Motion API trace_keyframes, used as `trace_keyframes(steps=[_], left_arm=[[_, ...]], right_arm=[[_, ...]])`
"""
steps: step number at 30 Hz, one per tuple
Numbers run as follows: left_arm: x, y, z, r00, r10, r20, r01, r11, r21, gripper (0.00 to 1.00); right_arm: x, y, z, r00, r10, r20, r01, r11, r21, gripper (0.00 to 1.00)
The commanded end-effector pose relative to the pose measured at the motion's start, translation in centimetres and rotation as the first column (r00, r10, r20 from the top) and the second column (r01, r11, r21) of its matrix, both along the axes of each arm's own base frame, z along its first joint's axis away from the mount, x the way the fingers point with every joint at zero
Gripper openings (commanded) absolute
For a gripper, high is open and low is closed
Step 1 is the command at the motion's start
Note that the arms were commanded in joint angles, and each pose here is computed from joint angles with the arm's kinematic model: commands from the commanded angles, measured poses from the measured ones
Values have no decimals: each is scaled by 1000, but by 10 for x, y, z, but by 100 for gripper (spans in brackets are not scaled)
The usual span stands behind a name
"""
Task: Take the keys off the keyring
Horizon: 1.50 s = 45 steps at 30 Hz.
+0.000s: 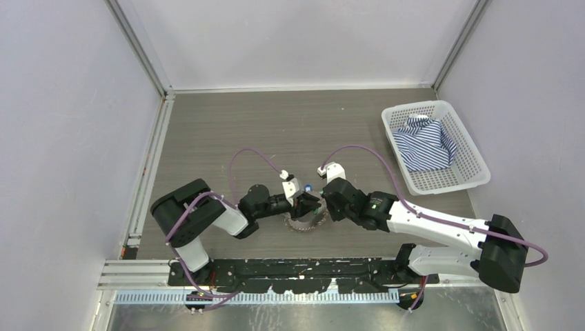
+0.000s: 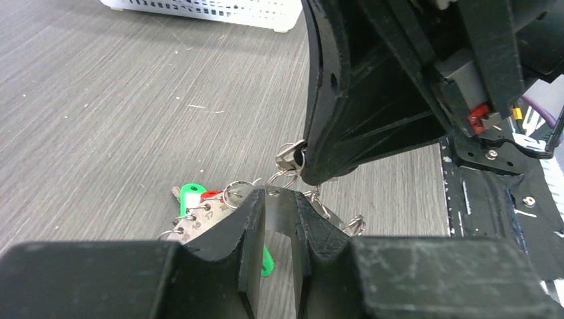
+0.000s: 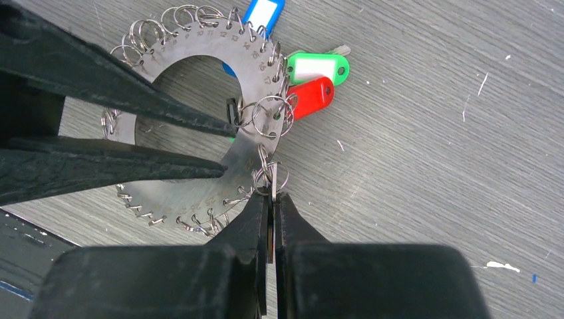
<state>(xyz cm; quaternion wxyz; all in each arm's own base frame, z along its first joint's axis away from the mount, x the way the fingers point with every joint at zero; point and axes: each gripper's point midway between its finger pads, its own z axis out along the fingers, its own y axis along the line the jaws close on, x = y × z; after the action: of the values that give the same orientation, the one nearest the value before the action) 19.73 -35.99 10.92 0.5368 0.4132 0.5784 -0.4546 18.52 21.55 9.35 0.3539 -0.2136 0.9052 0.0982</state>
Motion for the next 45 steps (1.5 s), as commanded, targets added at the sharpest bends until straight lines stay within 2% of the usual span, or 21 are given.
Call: trace_keyframes(steps=[1, 5, 20, 33, 37, 43, 45], left_arm=[[11, -4, 17, 995, -1, 97, 3, 1000, -11, 22], [18, -1, 16, 994, -9, 107, 8, 1000, 4, 24], [6, -14, 19, 982, -170, 82, 170, 985, 0, 27], [6, -20, 10, 978, -202, 62, 202, 979, 0, 28], [5, -21, 11, 977, -208, 52, 209, 978, -9, 23], [-3, -19, 7, 979, -204, 23, 204, 979, -19, 1], [-5, -18, 4, 983, -180, 23, 180, 984, -15, 0]], right_arm=[[13, 15, 31, 995, 22, 95, -29, 996, 82, 1], [14, 15, 34, 993, 37, 108, -46, 995, 84, 1], [14, 18, 38, 992, 52, 118, -63, 994, 89, 1], [13, 18, 38, 992, 51, 119, -63, 993, 100, 1], [13, 18, 37, 992, 49, 116, -61, 993, 101, 1], [11, 14, 33, 994, 38, 106, -48, 994, 95, 1], [10, 12, 29, 995, 33, 96, -42, 995, 88, 1]])
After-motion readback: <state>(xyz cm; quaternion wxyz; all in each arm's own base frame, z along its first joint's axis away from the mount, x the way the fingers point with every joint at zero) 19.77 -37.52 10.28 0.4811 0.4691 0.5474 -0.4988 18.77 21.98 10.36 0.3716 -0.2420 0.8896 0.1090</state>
